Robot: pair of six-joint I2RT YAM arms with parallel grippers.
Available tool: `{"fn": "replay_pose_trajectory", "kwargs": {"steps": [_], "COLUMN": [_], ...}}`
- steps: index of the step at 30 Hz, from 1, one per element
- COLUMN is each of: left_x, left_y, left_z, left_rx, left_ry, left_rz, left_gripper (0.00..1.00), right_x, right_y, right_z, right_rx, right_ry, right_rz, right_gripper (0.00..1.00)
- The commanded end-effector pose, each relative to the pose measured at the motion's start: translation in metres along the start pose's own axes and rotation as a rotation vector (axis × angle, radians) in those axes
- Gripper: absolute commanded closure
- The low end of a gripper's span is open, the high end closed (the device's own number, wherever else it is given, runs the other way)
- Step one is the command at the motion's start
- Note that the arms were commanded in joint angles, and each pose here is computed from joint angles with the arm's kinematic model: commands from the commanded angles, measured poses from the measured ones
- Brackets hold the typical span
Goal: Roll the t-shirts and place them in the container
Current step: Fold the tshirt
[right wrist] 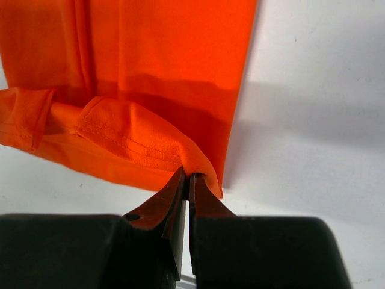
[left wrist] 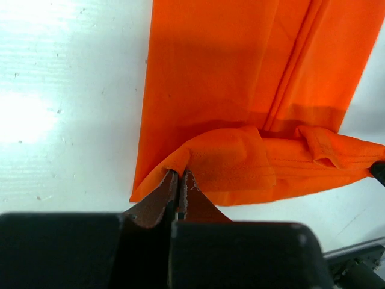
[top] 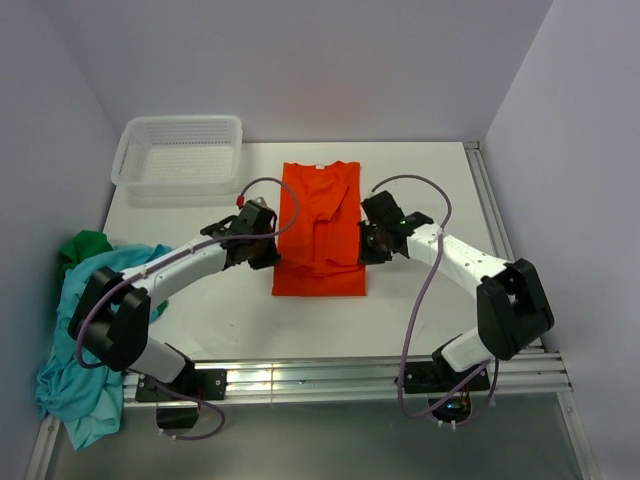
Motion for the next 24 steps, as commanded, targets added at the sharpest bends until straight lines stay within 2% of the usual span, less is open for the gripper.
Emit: {"fn": "replay_pose_trajectory", "kwargs": {"steps": [1, 2, 4, 5, 7, 8, 9, 11, 16, 20, 24], "left_x": [-0.011, -0.012, -0.009, -0.009, -0.011, -0.012, -0.012, -0.019, -0.022, -0.007, 0.028], "left_y": [-0.01, -0.013, -0.021, -0.022, -0.023, -0.023, -0.02, -0.008, 0.02, 0.025, 0.015], "left_z": [0.011, 0.012, 0.014, 0.015, 0.02, 0.024, 0.025, 0.033, 0.042, 0.028, -0.001], "left_rx": [-0.024, -0.029, -0.03, -0.029, -0.042, -0.069, -0.076, -0.115, -0.165, -0.128, -0.04], "left_ry": [-0.022, -0.022, -0.024, -0.023, -0.038, -0.036, -0.039, -0.038, -0.026, -0.028, -0.005], "left_rz": [-0.054, -0.061, -0.046, -0.044, -0.049, -0.032, -0.017, -0.037, -0.087, -0.135, -0.136], "left_gripper": [0.97, 0.94, 0.89, 0.76, 0.57, 0.44, 0.39, 0.32, 0.31, 0.34, 0.39], "right_x": [-0.002, -0.003, -0.005, -0.005, -0.009, -0.009, -0.01, -0.013, -0.013, -0.016, -0.019], "right_y": [-0.006, -0.009, -0.017, -0.018, -0.021, -0.019, -0.015, -0.008, 0.015, 0.015, 0.01], "right_z": [0.022, 0.023, 0.026, 0.031, 0.036, 0.04, 0.043, 0.049, 0.044, 0.011, -0.02], "right_rx": [-0.066, -0.067, -0.066, -0.074, -0.096, -0.112, -0.13, -0.162, -0.228, -0.196, -0.184], "right_ry": [0.006, 0.005, -0.005, -0.009, -0.032, -0.039, -0.045, -0.067, -0.071, -0.053, -0.066], "right_rz": [-0.015, -0.016, -0.024, -0.03, -0.058, -0.057, -0.054, -0.05, -0.024, 0.022, 0.05], "right_gripper": [1.0, 1.0, 0.92, 0.84, 0.5, 0.46, 0.41, 0.4, 0.39, 0.4, 0.45]}}
Point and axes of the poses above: each gripper's point midway between its finger pads, its own y axis back along the fingers, its own x axis along the line the jaws close on, z = x × y, the point moved 10 cm from there along y, back along the fingers, and after that the axes turned 14 degrees about y, right-handed, at the moved point
